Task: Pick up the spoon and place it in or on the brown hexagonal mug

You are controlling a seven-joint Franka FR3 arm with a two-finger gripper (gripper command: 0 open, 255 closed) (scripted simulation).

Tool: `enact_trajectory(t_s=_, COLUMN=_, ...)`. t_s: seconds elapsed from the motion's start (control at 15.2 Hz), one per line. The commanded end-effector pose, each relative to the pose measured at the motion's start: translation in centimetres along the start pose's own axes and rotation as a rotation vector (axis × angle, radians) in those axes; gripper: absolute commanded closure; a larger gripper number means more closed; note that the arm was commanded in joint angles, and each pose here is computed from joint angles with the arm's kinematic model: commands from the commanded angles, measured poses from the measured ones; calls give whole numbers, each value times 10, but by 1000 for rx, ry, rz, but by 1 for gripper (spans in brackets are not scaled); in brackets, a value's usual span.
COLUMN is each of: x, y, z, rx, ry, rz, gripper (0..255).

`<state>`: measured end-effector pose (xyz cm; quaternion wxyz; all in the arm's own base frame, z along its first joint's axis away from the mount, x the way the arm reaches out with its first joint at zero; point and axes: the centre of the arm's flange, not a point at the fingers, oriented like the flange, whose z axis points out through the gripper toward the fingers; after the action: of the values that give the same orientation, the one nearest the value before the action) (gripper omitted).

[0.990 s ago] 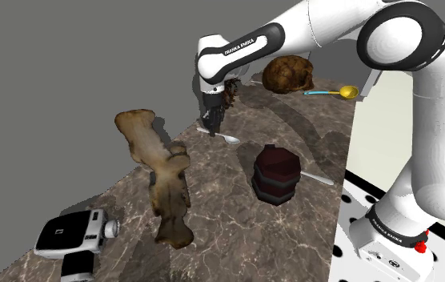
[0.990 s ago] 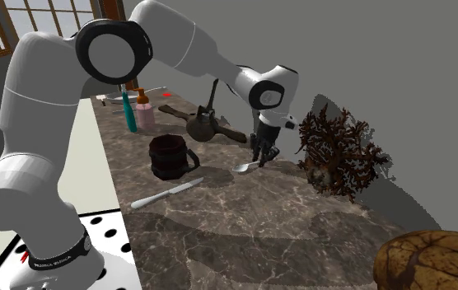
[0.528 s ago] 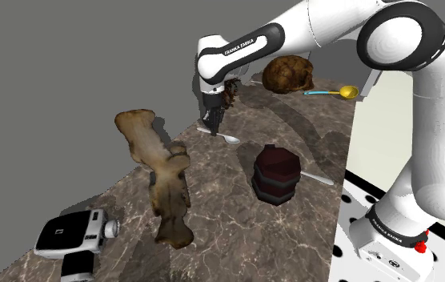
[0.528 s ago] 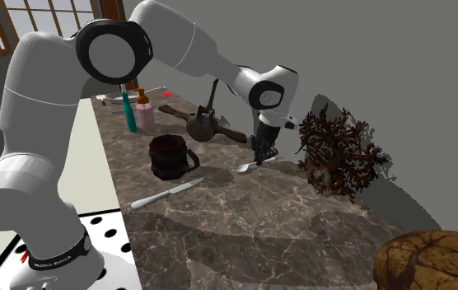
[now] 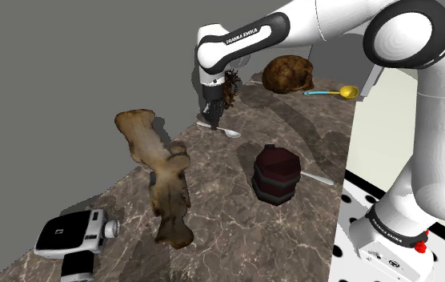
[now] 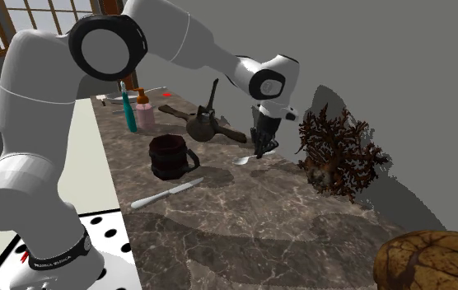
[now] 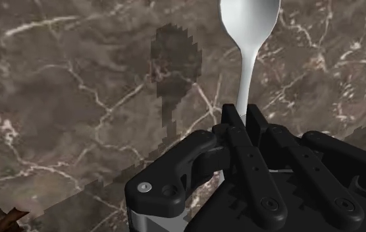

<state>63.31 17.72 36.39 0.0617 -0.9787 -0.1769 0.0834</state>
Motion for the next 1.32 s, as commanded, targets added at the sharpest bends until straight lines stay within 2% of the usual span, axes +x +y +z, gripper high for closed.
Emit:
enact_trajectory(t_s=0.0, x=-1, y=-2, z=-11, rx=0, ry=0, rz=0, gripper=255)
enact_trajectory(t_s=1.25, x=-15, y=-17, z=-109, rx=0, ry=0, rz=0, gripper=255)
